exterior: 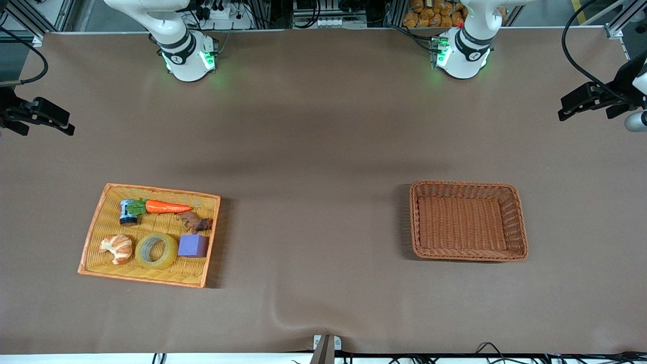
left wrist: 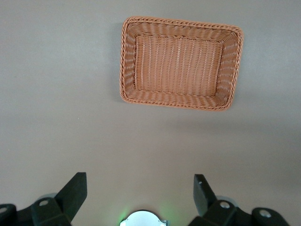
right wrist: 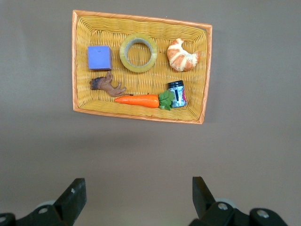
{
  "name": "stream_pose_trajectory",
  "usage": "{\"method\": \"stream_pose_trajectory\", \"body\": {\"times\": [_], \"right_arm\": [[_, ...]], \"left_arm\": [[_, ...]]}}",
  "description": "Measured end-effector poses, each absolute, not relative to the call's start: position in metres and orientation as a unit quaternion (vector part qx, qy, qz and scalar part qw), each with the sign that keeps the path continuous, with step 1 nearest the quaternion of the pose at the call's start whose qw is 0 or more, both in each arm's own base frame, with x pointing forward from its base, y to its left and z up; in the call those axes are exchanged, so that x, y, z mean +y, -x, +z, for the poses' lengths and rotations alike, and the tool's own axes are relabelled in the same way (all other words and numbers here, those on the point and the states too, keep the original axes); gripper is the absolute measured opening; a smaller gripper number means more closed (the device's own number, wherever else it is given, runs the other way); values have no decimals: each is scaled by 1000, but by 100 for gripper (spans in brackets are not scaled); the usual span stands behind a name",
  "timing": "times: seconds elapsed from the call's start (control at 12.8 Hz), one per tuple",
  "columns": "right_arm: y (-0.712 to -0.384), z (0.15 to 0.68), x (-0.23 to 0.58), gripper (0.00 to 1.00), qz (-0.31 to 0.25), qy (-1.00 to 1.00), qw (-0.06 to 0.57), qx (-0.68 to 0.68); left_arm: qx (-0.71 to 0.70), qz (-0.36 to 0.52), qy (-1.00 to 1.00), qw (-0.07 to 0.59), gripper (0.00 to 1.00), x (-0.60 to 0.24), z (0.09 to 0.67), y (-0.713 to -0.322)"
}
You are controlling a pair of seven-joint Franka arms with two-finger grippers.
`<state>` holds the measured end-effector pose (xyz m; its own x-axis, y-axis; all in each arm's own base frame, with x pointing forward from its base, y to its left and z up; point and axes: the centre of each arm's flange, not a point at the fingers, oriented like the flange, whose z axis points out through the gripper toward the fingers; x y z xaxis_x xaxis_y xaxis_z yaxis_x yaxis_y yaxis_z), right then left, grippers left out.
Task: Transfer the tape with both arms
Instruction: 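Reach the right gripper down over the tape roll in the yellow tray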
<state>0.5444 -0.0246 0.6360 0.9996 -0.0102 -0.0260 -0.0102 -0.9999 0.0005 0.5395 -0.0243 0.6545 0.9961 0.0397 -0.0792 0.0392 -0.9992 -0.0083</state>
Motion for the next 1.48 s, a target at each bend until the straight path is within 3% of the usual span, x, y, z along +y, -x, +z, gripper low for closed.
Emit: {"method": "stream_pose_trajectory", "body": {"times": [0.86,1.17,1.48], "right_arm": [[-544,628,-24,100,-23,-1000,-1,-4],[-550,584,-24,100,-63,-998,-2,-4],[-594,508,-29,100,-60,-998,1,-11]], "left_arm": [[-20,42,999,3,100,-22,652,-540],[-19,46,999,3,100,-22,647,-542],[-18,48,999,-3,100,-23,646,-543]]}}
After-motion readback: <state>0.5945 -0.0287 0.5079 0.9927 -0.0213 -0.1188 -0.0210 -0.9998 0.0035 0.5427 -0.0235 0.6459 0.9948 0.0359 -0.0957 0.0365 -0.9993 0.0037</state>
